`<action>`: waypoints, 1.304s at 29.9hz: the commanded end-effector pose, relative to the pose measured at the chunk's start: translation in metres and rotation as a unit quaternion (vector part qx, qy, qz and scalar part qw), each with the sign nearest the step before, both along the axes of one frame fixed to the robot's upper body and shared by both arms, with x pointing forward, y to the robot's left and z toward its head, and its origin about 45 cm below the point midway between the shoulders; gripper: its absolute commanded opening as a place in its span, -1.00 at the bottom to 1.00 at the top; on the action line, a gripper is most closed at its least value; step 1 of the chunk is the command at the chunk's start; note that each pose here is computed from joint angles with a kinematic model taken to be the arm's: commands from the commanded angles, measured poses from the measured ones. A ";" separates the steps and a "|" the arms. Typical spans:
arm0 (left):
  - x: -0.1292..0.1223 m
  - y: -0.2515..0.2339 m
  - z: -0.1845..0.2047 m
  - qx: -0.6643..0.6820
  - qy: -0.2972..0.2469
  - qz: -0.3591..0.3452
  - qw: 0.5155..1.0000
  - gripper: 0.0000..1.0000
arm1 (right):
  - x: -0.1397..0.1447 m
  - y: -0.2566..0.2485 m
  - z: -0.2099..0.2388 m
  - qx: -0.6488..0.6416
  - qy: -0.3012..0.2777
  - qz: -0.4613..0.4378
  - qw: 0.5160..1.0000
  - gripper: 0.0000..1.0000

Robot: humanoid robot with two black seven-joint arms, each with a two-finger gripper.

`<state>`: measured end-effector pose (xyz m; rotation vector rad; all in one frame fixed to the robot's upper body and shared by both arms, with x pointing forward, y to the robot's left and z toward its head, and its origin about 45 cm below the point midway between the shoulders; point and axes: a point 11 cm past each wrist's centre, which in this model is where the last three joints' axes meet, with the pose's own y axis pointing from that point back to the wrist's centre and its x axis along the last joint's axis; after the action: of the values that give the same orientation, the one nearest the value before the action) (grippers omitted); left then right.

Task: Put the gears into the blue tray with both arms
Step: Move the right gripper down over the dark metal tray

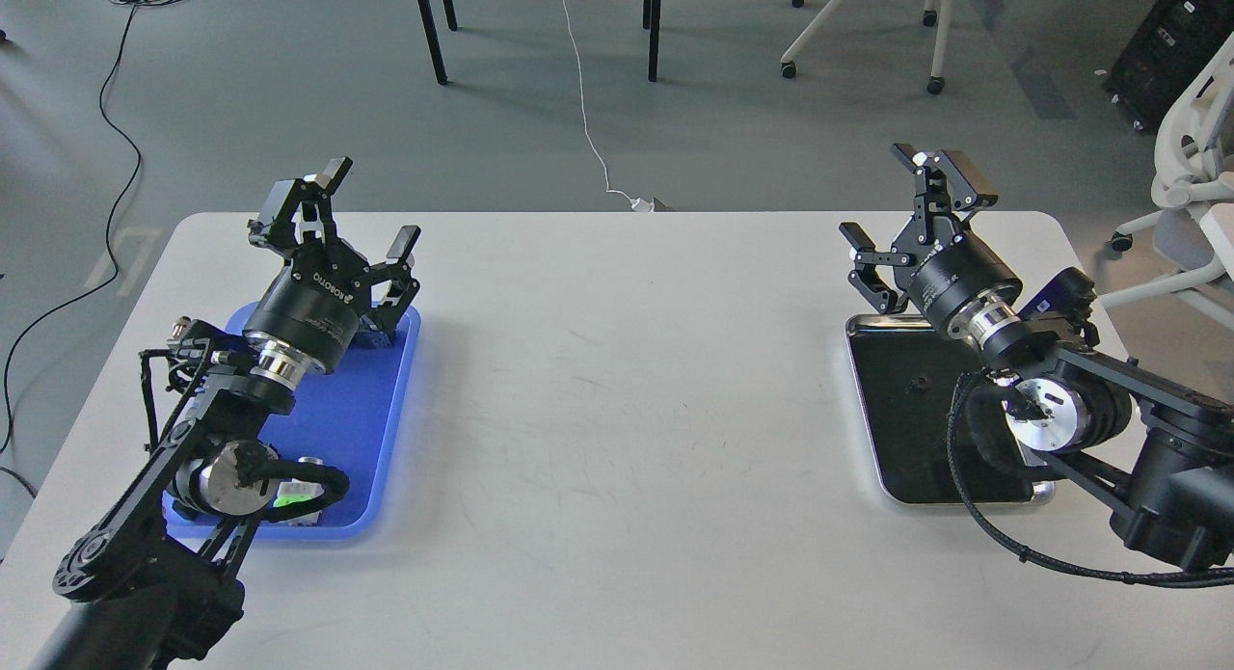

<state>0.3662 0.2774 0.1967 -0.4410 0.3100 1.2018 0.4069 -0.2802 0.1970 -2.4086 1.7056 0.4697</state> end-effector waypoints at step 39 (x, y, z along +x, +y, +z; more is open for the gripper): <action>0.002 -0.007 0.006 0.023 -0.008 -0.019 1.000 0.96 | -0.004 -0.037 0.051 -0.606 -0.164 0.351 0.695 0.97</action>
<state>0.3694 0.2723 0.2003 -0.3972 0.2789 1.1719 0.4083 -0.3037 0.2535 -3.4275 1.1085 -1.1139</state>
